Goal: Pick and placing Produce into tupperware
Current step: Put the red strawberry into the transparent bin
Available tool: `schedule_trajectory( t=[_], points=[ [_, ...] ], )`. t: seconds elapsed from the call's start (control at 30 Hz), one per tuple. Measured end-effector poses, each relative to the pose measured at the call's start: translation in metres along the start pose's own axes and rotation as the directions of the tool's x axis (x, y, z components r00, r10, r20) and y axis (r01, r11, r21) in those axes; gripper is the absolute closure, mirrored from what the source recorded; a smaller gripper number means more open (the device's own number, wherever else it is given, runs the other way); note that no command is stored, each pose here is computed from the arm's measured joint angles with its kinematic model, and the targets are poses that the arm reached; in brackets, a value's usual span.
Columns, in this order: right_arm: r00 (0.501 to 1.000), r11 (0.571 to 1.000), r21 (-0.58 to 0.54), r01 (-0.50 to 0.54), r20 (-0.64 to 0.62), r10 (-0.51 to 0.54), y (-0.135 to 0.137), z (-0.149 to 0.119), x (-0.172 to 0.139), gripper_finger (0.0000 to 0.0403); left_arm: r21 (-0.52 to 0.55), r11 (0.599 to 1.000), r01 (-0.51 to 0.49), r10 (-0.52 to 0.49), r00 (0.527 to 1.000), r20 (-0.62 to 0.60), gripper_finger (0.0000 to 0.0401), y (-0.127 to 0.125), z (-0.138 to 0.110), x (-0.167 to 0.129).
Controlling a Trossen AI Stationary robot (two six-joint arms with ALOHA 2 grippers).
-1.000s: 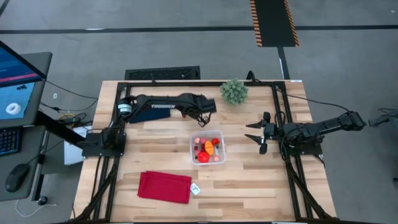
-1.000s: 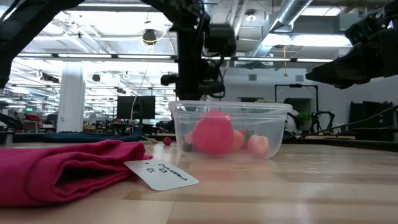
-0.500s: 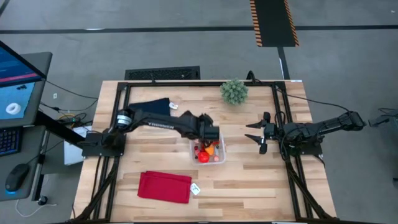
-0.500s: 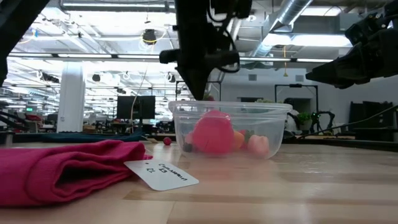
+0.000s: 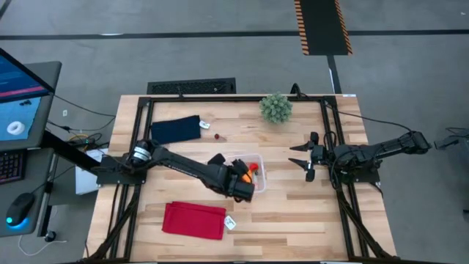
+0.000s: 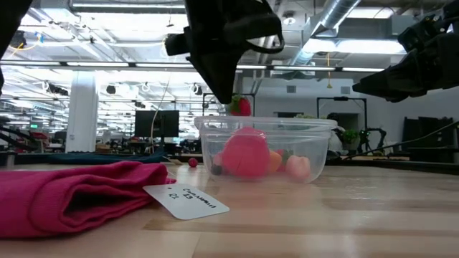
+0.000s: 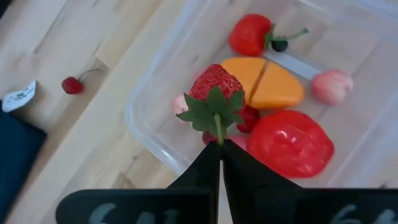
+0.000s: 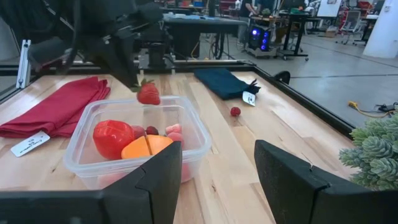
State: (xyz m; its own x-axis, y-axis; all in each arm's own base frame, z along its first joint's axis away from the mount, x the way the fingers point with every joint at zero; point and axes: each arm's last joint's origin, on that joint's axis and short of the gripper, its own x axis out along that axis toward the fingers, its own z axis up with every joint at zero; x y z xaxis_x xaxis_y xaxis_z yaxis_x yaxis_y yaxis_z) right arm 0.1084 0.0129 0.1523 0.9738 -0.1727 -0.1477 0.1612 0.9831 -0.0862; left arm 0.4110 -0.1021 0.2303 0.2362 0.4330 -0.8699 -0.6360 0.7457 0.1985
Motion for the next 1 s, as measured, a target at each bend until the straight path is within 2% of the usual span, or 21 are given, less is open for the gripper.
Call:
schedule_trajectory(
  t=[0.27,0.4,0.73,1.0],
  points=[
    [1.0,1.0,0.0,0.0,0.0,0.0,0.0,0.0,0.0,0.0179,-0.011,1.0,-0.018,0.017,0.999,-0.037,0.0401,-0.001,-0.013,0.014],
    [1.0,1.0,0.0,0.0,0.001,0.0,0.0,0.0,0.0,0.0179,0.046,0.999,0.003,-0.001,0.999,-0.036,0.0401,-0.001,-0.011,0.023],
    [1.0,1.0,0.0,0.0,0.001,0.0,0.0,0.0,0.0,0.0179,0.034,0.999,0.026,-0.025,0.999,-0.032,0.0399,-0.003,-0.011,0.025],
    [1.0,1.0,0.0,0.0,0.0,0.0,0.0,0.0,0.0,0.0179,0.027,0.998,0.056,-0.056,0.998,-0.01,0.0337,-0.006,-0.009,0.026]
  ],
)
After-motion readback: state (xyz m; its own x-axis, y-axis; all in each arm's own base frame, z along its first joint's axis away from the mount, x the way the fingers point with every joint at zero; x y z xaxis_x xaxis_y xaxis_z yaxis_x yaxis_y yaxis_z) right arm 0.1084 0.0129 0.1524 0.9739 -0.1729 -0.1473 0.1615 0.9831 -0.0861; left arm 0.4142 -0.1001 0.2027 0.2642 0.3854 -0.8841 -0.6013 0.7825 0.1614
